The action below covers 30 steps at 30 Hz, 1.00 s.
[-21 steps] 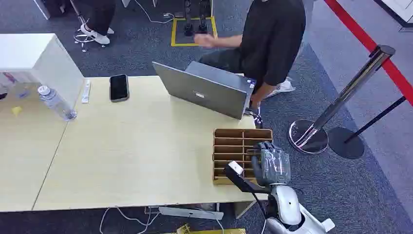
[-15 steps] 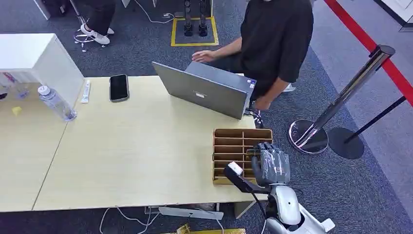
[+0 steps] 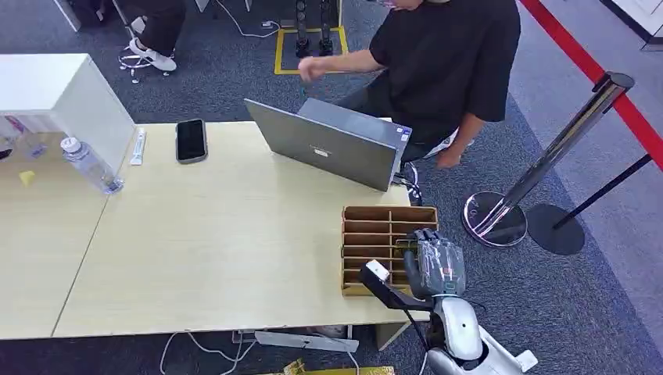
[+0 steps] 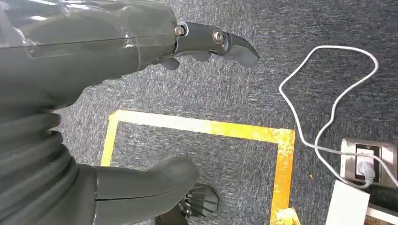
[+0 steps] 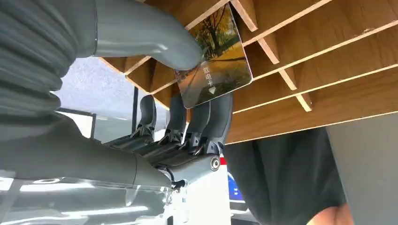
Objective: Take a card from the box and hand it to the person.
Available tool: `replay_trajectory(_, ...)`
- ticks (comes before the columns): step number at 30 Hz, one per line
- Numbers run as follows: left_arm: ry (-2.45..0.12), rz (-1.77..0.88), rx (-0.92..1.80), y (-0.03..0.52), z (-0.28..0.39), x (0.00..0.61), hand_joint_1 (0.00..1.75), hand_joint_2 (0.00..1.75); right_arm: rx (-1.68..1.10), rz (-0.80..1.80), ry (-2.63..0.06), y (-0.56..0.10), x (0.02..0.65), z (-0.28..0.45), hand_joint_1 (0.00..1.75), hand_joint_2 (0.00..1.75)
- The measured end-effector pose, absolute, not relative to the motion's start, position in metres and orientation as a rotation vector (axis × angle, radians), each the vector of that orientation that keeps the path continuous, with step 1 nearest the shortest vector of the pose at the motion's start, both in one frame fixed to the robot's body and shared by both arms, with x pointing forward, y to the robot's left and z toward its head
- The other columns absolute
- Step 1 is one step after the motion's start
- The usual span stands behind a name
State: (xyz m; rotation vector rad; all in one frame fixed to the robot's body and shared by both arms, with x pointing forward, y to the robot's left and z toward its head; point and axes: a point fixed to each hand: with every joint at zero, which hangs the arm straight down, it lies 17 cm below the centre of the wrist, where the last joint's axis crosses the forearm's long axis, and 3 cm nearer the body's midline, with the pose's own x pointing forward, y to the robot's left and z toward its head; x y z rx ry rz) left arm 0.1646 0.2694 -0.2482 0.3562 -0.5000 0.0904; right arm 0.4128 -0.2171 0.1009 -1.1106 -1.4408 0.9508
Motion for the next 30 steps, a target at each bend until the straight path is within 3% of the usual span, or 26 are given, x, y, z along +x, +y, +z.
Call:
replay_trajectory(15, -0.499, 0.09, 0.356, 0.2695, -0.2483, 0.1644, 0.0, 1.75, -1.111, 0.96, -1.435, -0.2168, 0.4136, 0.0993, 0.99, 1.75)
replay_trajectory(17, -0.5, 0.091, 0.357, 0.2695, -0.2483, 0.1644, 0.0, 1.75, -1.11, 0.962, -1.433, -0.2167, 0.4137, 0.099, 1.05, 1.75)
replay_trajectory(18, -0.5, 0.09, 0.356, 0.2694, -0.2483, 0.1645, 0.0, 1.75, -1.11, 0.965, -1.432, -0.2165, 0.4136, 0.0986, 1.29, 1.75)
replay_trajectory(30, -0.5, 0.091, 0.357, 0.2697, -0.2482, 0.1644, 0.0, 1.75, -1.13, 0.995, -1.428, -0.2138, 0.4161, 0.1006, 1.4, 1.75)
